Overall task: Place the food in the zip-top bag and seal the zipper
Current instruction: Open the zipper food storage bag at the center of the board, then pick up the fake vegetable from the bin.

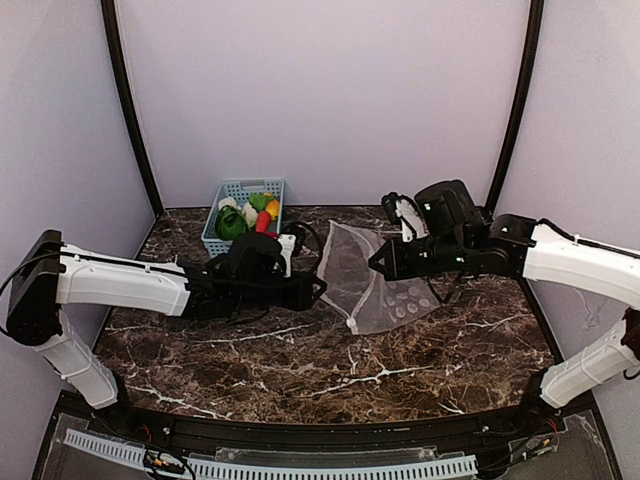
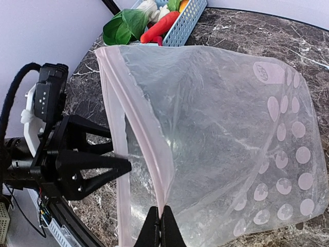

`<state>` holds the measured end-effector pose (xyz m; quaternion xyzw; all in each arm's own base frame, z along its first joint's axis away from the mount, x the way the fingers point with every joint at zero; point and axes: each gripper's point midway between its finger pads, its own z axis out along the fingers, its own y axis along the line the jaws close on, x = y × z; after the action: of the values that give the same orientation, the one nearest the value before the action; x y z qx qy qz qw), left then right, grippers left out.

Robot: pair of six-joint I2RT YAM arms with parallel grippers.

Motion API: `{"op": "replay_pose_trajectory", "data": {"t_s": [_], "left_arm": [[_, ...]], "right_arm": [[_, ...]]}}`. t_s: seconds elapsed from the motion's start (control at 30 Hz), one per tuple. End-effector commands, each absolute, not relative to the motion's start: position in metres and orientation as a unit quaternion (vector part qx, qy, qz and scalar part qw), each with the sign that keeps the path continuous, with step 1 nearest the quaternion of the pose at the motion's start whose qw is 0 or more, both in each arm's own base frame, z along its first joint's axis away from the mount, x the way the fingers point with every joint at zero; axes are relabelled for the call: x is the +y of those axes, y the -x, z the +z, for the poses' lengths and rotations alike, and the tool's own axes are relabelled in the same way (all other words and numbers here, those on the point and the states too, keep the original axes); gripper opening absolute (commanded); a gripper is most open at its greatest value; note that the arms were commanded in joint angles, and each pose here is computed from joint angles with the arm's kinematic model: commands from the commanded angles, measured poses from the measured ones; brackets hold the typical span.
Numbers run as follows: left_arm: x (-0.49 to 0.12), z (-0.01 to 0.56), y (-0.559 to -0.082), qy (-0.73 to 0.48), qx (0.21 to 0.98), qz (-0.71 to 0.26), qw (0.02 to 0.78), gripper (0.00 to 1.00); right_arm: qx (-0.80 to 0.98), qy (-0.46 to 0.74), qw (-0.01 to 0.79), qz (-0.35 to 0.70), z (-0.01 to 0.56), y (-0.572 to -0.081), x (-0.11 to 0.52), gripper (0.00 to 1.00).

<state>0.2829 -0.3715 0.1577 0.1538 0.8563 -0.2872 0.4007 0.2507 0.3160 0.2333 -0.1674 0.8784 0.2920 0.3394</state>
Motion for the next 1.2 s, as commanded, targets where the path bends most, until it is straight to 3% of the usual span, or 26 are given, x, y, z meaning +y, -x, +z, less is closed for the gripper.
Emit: {"op": "replay_pose_trajectory", "data": {"t_s": [0.0,0.1,0.3,0.47,0.77,1.17], "left_arm": [[-0.392,0.193,-0.253,-0.212,0.808,-0.390,0.387,0.57],[-0.391,0.206,-0.239,-0.235,0.798,-0.407,0.376,0.73],[-0.357,0.231,-0.224,-0.245,0.809,-0.380,0.376,0.88],[-0.305,0.230,-0.251,-0.193,0.849,-0.338,0.357,0.89],[-0.188,0.222,-0.357,-0.066,0.894,-0.198,0.397,0.98],[-0.142,0.199,-0.473,0.025,0.893,-0.185,0.410,0.99]], "right_arm": [[0.876,0.153,0.349,0.297,0.233,-0.258,0.323,0.00],[0.878,0.153,0.344,0.294,0.229,-0.260,0.325,0.00],[0.879,0.154,0.345,0.291,0.228,-0.261,0.327,0.00],[0.880,0.158,0.340,0.291,0.225,-0.262,0.330,0.00],[0.879,0.166,0.337,0.293,0.224,-0.264,0.336,0.00],[0.870,0.175,0.344,0.306,0.232,-0.266,0.344,0.00]]}}
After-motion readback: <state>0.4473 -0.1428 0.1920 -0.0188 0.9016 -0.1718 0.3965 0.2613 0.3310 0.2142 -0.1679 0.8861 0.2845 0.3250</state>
